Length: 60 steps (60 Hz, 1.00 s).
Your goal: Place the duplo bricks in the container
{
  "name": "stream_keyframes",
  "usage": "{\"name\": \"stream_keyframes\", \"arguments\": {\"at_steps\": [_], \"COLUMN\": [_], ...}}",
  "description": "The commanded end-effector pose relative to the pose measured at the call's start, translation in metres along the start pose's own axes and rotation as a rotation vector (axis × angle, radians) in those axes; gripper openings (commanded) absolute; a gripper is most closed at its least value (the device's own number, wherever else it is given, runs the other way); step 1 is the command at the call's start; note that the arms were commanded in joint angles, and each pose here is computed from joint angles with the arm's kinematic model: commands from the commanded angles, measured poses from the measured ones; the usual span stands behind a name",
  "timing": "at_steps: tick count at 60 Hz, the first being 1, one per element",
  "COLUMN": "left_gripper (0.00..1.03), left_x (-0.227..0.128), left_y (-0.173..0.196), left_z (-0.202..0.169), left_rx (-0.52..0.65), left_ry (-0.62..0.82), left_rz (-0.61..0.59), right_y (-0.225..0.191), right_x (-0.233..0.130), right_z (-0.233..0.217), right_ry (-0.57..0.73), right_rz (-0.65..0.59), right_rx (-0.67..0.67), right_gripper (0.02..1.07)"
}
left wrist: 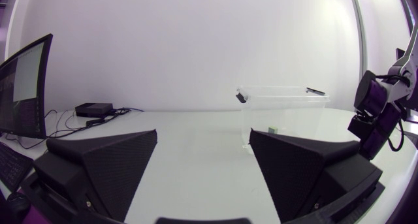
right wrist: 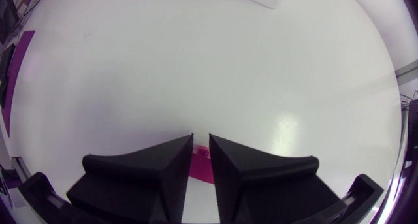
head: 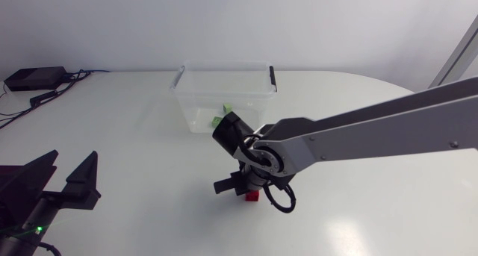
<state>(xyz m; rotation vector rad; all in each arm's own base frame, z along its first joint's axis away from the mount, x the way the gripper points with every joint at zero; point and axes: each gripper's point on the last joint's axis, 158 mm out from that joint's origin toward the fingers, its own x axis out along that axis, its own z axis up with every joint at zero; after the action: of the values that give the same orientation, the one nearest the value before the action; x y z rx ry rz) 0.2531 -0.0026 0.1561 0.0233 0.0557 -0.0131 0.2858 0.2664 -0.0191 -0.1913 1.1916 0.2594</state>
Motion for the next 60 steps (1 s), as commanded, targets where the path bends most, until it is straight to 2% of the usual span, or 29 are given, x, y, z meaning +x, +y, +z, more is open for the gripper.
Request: {"name": "stream_keyframes", "arguments": {"at_steps": [1, 3, 5, 10, 12, 13, 14, 23, 32, 41, 60], "left_gripper": [0.99, 0.99, 0.99, 0.99, 0.99, 0.99, 0.99, 0.99, 0.99, 0.99, 0.99], "left_x": [0.001, 0.001, 0.001, 0.001, 0.001, 0.001, 0.001, 0.001, 0.001, 0.001, 0.001], "left_y": [0.000, 0.000, 0.000, 0.000, 0.000, 0.000, 0.000, 0.000, 0.000, 0.000, 0.000], "left_z": [-0.005, -0.005, -0.005, -0.005, -0.005, -0.005, -0.005, -0.005, -0.005, -0.005, -0.005], "left_rx": [0.007, 0.007, 0.007, 0.007, 0.007, 0.006, 0.007, 0.007, 0.007, 0.007, 0.007], "left_ry": [0.001, 0.001, 0.001, 0.001, 0.001, 0.001, 0.001, 0.001, 0.001, 0.001, 0.001], "left_rz": [0.000, 0.000, 0.000, 0.000, 0.000, 0.000, 0.000, 0.000, 0.000, 0.000, 0.000], "right_y": [0.001, 0.001, 0.001, -0.003, -0.005, -0.006, -0.006, -0.010, -0.007, -0.017, -0.007], "right_x": [0.004, 0.004, 0.004, 0.004, 0.004, 0.005, 0.004, -0.003, -0.006, -0.003, 0.004], "right_z": [0.001, 0.001, 0.000, -0.007, -0.008, -0.010, -0.009, 0.000, -0.006, -0.020, -0.034], "right_ry": [0.013, 0.017, 0.031, 0.079, 0.089, 0.096, 0.098, 0.120, 0.203, 0.308, 0.405], "right_rz": [-0.011, -0.012, -0.019, -0.050, -0.057, -0.060, -0.060, -0.044, -0.027, -0.087, -0.025], "right_rx": [-0.017, -0.021, -0.024, -0.014, -0.007, -0.006, 0.003, 0.069, 0.123, 0.210, 0.273], "right_gripper": [0.21, 0.22, 0.30, 0.70, 0.92, 1.00, 1.03, 1.03, 1.03, 1.02, 1.01]}}
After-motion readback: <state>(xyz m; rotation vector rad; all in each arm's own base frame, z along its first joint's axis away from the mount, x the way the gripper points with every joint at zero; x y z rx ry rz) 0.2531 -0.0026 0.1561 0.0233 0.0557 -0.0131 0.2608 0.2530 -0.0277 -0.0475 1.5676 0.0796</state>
